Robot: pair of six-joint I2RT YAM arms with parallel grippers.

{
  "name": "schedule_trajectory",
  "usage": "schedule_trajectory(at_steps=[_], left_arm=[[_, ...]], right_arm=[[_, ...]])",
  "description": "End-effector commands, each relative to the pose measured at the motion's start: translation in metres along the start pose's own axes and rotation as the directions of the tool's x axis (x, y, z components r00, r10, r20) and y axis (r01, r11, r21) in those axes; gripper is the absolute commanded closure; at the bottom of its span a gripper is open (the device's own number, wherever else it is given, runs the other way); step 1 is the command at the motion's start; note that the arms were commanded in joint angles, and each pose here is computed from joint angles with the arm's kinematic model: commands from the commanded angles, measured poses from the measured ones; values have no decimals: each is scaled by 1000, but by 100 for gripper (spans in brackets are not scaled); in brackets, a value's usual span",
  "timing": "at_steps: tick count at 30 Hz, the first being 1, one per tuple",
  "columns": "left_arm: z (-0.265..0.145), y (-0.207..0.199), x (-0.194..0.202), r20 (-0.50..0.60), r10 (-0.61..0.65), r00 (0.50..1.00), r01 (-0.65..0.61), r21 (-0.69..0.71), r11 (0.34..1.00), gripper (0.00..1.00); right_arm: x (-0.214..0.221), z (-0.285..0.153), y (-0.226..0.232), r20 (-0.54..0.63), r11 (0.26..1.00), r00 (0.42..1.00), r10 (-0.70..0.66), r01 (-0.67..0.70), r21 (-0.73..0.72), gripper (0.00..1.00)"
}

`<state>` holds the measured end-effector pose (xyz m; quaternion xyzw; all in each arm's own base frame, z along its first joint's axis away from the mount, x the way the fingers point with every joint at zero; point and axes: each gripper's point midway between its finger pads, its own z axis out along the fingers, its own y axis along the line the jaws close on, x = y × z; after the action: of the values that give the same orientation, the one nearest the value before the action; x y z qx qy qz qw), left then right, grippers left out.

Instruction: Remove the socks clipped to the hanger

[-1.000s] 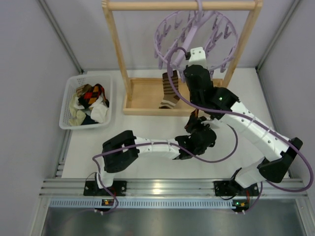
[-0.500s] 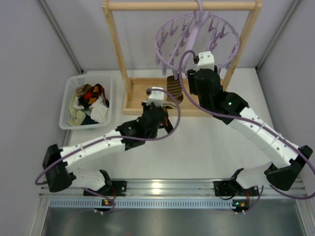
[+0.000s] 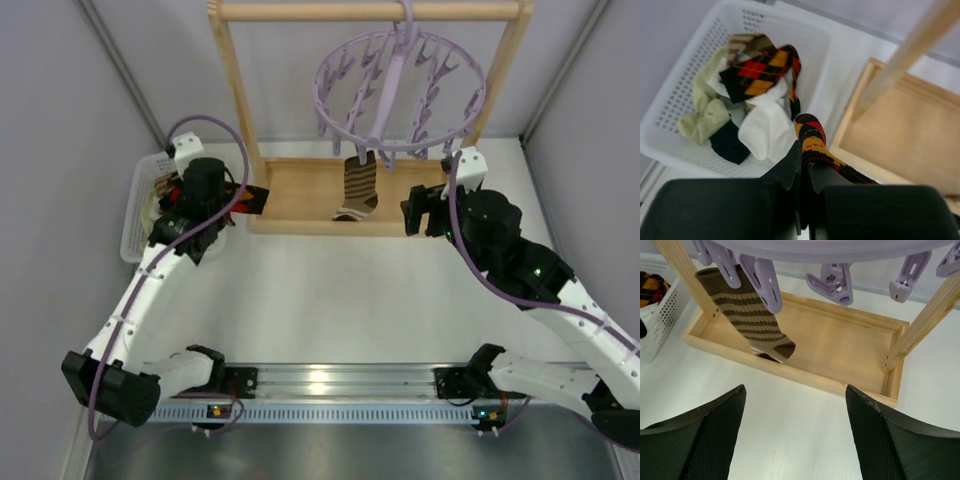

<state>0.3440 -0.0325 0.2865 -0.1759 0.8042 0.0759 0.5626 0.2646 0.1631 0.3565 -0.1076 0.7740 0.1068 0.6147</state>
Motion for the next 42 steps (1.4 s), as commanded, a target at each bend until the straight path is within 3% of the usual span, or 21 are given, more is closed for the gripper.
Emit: schedule_trajectory(at_steps=[1,6,12,16,17,20,25,28,31,33,35,36,38,39,40,42], left_arm=[[9,25,-38,14,-37,999,38,-41,998,100],[33,77,-58,33,-146,989,150,-179,972,100],[82,112,-8,-91,-197,976,158,-325,932,100],[100,130,31,-167,-229,959,147,-399,905,52],[101,129,32,-171,-234,957,151,-395,906,28],[88,130,18,-116,-261,958,198,-390,899,1],[56,112,-23,-33,-306,952,289,-249,924,1],[36,75,-45,-32,-344,938,344,-27,939,1],[19,10,-56,-71,-272,960,281,258,925,1],[-5,-54,-53,-76,-163,984,180,482,858,1],[-17,-87,-42,-58,-97,994,113,585,803,1],[-39,-115,-33,-65,-57,996,87,700,709,1],[-54,-139,-28,6,-69,998,36,810,585,1],[-80,-153,-32,72,-84,994,-25,887,462,1],[-87,-159,-27,149,-136,979,-86,919,385,1],[-95,-165,-9,187,-170,968,-126,941,314,1]], right_arm=[[-4,-14,0,47,997,997,60,-58,-48,22],[-6,-37,-13,93,996,993,73,-68,-52,22],[-6,-50,-17,125,994,989,86,-77,-74,22],[0,-52,-17,120,994,989,85,-76,-79,22],[1,-52,-17,118,994,990,83,-74,-79,22],[3,-54,-19,118,995,990,76,-67,-78,22],[4,-56,-23,123,995,989,78,-70,-67,22],[4,-58,-22,122,994,989,86,-77,-72,22],[4,-60,-24,130,993,986,99,-91,-69,21],[6,-61,-24,134,993,985,104,-95,-72,20],[8,-62,-24,134,992,985,105,-95,-81,19],[9,-65,-25,137,991,984,113,-102,-83,19],[9,-69,-23,139,989,983,117,-103,-104,18],[7,-72,-23,147,988,981,122,-106,-115,16],[7,-74,-21,149,986,981,123,-103,-132,16],[5,-81,-20,162,982,978,133,-107,-156,14]])
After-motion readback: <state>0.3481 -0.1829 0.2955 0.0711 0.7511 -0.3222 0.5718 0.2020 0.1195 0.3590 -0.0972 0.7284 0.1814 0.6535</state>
